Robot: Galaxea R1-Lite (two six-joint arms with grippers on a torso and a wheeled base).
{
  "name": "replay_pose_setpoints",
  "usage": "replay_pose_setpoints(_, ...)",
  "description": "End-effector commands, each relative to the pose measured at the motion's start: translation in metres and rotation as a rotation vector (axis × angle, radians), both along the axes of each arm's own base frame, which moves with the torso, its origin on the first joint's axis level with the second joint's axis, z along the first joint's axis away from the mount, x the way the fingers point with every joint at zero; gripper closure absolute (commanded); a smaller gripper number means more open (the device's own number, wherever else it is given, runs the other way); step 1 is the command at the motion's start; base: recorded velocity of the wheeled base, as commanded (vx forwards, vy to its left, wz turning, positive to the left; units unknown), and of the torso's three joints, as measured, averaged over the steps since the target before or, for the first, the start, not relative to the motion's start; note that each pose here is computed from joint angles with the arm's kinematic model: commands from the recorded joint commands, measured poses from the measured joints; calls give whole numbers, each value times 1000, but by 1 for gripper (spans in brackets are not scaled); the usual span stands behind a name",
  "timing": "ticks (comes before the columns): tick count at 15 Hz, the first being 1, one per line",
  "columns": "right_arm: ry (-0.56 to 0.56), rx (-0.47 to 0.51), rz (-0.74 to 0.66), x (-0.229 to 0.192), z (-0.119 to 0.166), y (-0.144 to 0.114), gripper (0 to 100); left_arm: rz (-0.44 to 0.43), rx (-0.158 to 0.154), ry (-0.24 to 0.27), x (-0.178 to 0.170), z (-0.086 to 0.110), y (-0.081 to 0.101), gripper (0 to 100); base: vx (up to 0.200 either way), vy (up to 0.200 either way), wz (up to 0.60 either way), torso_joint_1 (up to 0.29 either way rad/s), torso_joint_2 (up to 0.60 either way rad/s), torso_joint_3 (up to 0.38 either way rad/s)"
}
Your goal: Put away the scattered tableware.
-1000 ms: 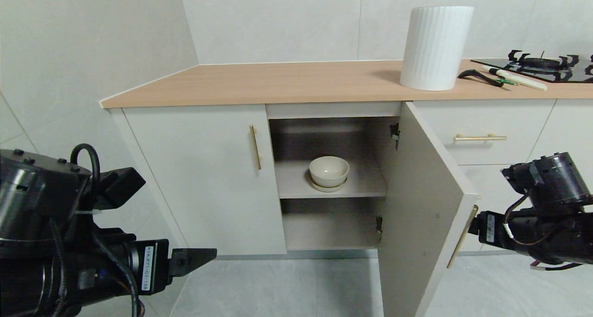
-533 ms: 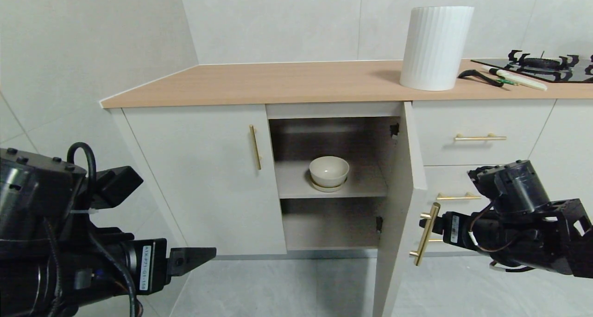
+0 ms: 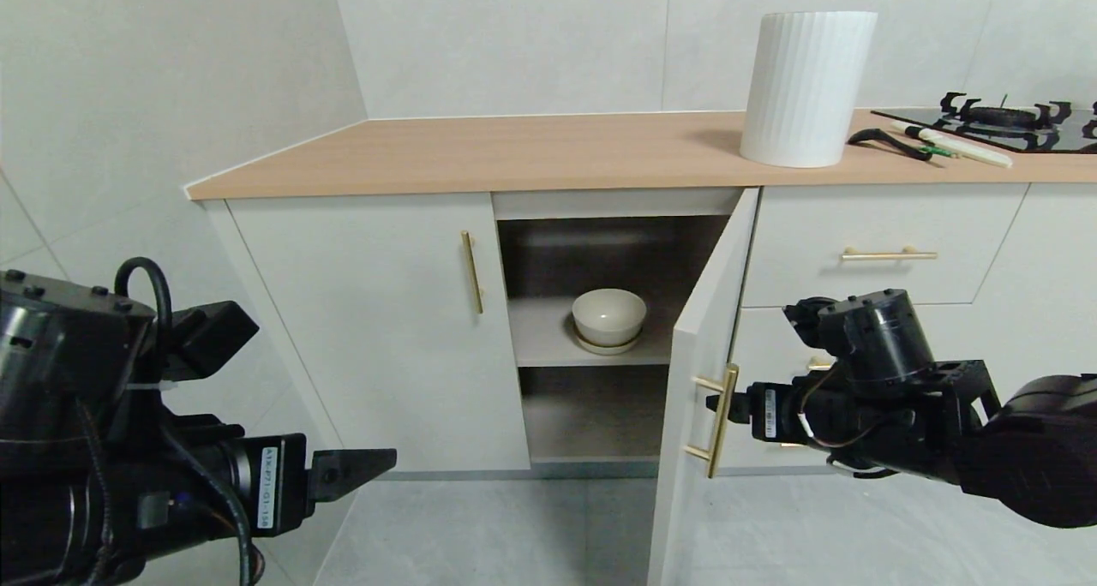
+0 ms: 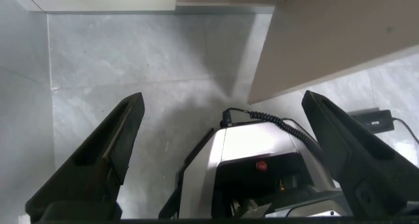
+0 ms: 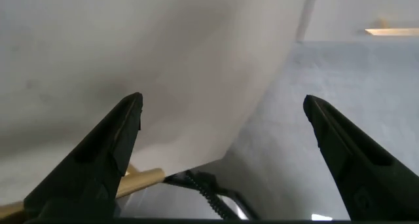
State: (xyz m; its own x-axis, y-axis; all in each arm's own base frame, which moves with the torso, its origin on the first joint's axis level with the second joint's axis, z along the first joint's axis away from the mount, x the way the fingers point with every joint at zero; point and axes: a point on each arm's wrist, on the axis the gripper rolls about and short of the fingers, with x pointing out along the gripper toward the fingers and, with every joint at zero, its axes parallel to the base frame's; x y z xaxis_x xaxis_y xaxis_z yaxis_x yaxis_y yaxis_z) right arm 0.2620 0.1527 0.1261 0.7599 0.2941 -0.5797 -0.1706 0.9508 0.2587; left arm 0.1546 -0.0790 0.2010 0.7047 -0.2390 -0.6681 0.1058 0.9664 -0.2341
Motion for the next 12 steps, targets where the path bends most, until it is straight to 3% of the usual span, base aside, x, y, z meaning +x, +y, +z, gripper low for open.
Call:
replay_pose_setpoints(1,-34,4,60,20,5,13,0,0,1,2,0,0,0,0,0,0,0,0,0,0)
replay_pose_setpoints(4,-49,-8,87,36,0,29,0,1,2,2,0,0,0,0,0,0,0,0,0,0)
replay_pose_setpoints(12,-85,10,74,51,-19,41,0,5,4,-2,2,-1,-1,0,0,0,0,0,0,0)
